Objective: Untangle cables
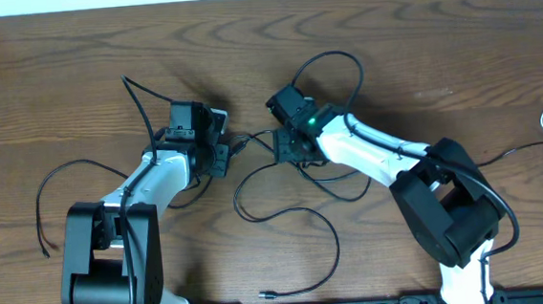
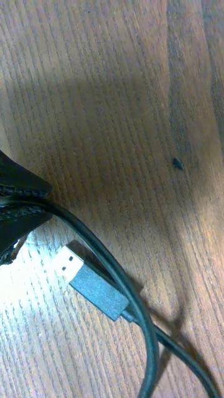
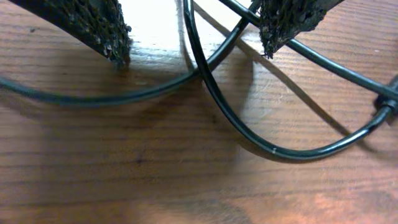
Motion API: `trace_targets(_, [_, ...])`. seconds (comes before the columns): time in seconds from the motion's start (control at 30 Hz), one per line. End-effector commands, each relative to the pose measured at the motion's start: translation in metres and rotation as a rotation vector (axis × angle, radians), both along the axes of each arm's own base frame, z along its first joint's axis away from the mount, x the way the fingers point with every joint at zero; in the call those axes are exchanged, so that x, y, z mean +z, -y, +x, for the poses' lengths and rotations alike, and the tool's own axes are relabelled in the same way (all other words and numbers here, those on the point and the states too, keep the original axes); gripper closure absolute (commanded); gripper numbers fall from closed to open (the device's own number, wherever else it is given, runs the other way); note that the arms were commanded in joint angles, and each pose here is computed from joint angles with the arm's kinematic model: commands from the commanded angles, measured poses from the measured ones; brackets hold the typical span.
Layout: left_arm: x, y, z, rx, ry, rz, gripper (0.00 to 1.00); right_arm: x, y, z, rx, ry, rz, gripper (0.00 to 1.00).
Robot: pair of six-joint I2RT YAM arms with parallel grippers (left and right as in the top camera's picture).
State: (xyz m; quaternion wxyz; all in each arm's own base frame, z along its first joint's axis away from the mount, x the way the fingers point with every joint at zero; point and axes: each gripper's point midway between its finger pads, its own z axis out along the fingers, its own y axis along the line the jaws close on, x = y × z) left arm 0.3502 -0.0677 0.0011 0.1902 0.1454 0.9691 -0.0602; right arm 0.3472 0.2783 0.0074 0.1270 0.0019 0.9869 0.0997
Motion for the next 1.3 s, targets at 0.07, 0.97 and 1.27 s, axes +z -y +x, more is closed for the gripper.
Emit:
trace_targets(0.07, [-0.006, -0.003, -0.004, 0.011, -0.021, 0.006, 0.92, -0.039, 0.007, -0.011, 0.03, -0.053, -0.086, 0.48])
trace_targets(0.97, [-0.006, -0.003, -0.004, 0.011, -0.02, 0.006, 0.92, 0.036, 0.004, -0.028, 0.167, -0.233, 0.089, 0.99])
trace_targets(1.27, [-0.006, -0.003, -0.004, 0.011, -0.02, 0.006, 0.92, 0.15, 0.023, 0.001, 0.164, -0.004, 0.208, 0.99])
